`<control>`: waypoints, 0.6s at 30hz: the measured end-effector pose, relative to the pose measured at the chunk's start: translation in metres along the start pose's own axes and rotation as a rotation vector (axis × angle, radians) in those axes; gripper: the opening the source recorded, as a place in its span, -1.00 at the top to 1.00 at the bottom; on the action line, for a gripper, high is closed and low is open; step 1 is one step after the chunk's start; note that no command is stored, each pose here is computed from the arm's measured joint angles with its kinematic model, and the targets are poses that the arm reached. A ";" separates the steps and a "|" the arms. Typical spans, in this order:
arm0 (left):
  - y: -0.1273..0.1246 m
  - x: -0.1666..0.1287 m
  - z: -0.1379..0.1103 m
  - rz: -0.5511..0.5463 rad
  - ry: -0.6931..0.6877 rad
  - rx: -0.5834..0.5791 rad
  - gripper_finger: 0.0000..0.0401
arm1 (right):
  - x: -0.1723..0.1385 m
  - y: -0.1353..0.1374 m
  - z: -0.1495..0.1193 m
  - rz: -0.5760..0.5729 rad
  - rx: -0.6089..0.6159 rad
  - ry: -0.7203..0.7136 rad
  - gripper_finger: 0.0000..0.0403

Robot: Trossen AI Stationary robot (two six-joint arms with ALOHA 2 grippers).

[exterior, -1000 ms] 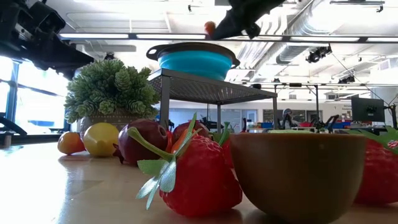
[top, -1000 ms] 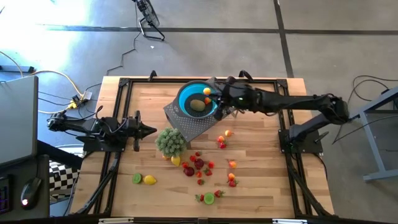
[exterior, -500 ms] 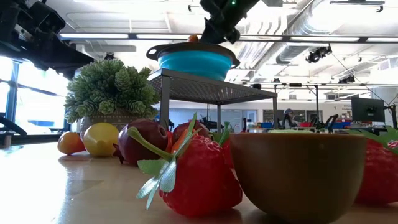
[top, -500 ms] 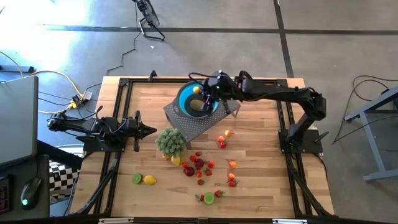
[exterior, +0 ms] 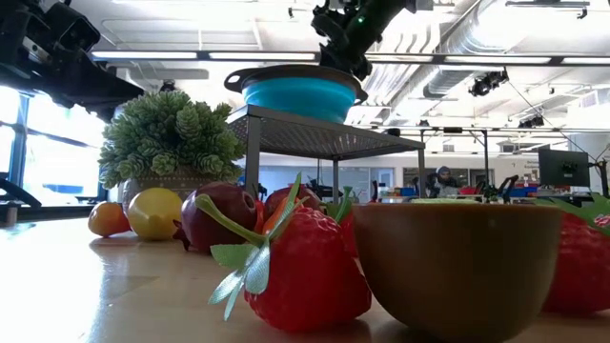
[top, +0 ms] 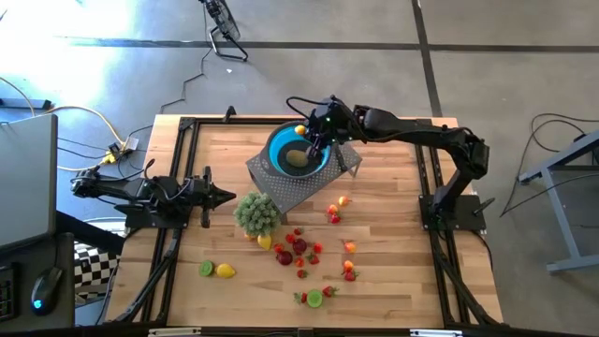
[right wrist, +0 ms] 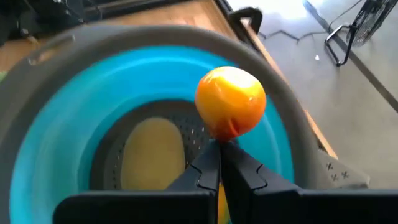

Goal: Pick & Place Fruit
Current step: Put the pear into the blue strainer bowl on the shelf

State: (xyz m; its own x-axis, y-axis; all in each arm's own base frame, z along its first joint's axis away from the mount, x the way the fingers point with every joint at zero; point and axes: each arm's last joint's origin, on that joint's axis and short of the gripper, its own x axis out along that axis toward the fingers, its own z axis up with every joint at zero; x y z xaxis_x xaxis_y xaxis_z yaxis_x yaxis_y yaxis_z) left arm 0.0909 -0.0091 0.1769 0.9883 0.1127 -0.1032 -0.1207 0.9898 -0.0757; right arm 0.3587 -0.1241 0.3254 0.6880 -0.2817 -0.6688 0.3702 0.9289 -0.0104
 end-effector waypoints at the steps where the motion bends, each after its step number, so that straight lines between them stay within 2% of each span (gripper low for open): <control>1: 0.000 0.000 0.000 0.000 0.000 0.000 1.00 | 0.000 0.001 -0.002 0.001 0.002 0.014 0.98; 14: 0.000 0.000 0.000 0.000 0.001 0.000 1.00 | 0.000 0.006 -0.006 0.024 0.016 0.051 0.98; 18: 0.000 0.000 0.000 0.000 0.002 0.000 1.00 | 0.000 0.005 -0.005 -0.020 0.014 0.046 0.91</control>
State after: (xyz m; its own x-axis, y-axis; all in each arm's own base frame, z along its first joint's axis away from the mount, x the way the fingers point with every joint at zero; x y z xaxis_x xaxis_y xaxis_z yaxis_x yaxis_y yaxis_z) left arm 0.0909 -0.0091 0.1765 0.9880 0.1128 -0.1051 -0.1210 0.9898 -0.0754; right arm 0.3573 -0.1181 0.3215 0.6511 -0.2887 -0.7019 0.3925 0.9196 -0.0141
